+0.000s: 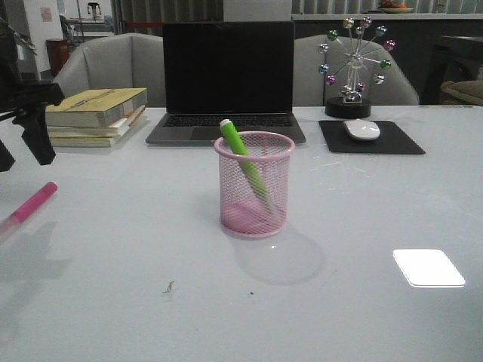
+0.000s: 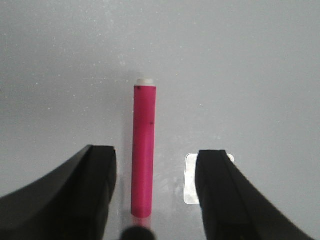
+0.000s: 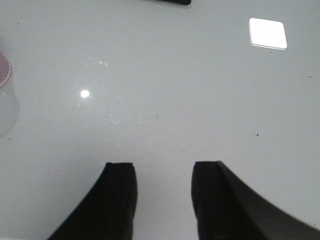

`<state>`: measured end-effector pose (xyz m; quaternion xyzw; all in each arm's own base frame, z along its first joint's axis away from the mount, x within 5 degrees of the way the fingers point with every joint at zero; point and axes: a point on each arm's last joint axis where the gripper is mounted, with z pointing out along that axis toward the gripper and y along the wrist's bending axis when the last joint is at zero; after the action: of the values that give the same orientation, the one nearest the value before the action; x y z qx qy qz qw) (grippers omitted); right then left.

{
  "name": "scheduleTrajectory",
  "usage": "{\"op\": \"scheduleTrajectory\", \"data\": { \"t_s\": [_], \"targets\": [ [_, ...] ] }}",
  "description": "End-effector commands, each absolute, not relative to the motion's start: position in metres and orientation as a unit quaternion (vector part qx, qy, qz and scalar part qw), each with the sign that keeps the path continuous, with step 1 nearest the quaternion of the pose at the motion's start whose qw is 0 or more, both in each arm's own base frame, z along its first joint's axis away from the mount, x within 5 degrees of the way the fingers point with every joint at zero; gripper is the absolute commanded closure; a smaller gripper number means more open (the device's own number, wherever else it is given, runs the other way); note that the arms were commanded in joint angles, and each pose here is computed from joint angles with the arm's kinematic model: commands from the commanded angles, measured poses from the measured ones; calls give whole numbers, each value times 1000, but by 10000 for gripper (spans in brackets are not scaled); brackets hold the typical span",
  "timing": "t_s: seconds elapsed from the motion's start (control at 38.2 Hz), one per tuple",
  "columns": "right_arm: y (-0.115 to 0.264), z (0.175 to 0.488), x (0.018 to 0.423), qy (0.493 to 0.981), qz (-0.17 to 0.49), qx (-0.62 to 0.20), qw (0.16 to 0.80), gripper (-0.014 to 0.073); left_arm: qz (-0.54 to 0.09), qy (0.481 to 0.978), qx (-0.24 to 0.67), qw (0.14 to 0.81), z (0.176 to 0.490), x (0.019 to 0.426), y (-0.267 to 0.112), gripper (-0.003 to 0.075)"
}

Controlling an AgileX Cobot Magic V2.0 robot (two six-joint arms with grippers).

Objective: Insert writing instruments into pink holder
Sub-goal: 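Lower the left gripper onto the pink marker and close on it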

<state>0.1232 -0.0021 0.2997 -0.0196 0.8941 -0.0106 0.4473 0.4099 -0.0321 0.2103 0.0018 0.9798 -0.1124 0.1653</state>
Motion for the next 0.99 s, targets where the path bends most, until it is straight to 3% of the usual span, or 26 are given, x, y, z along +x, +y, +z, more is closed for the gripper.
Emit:
{"op": "scheduleTrajectory", "data": {
  "t_s": [0.0,0.31,0.86,0.97],
  "targets": [
    [-4,312,126,876,-21,-21,481,202,-116,969,-4,219,235,415,-33,293],
    [-4,312,125,877,-21,-21,480,202,-115,977,-8,182,204,424,-33,293],
    [-4,312,125,877,-21,-21,480,202,-114,981,-9,154,183,426,-33,293],
    [-4,312,125,877,-21,-21,480,202,-114,983,-9,144,179,426,-33,330]
  ]
}}
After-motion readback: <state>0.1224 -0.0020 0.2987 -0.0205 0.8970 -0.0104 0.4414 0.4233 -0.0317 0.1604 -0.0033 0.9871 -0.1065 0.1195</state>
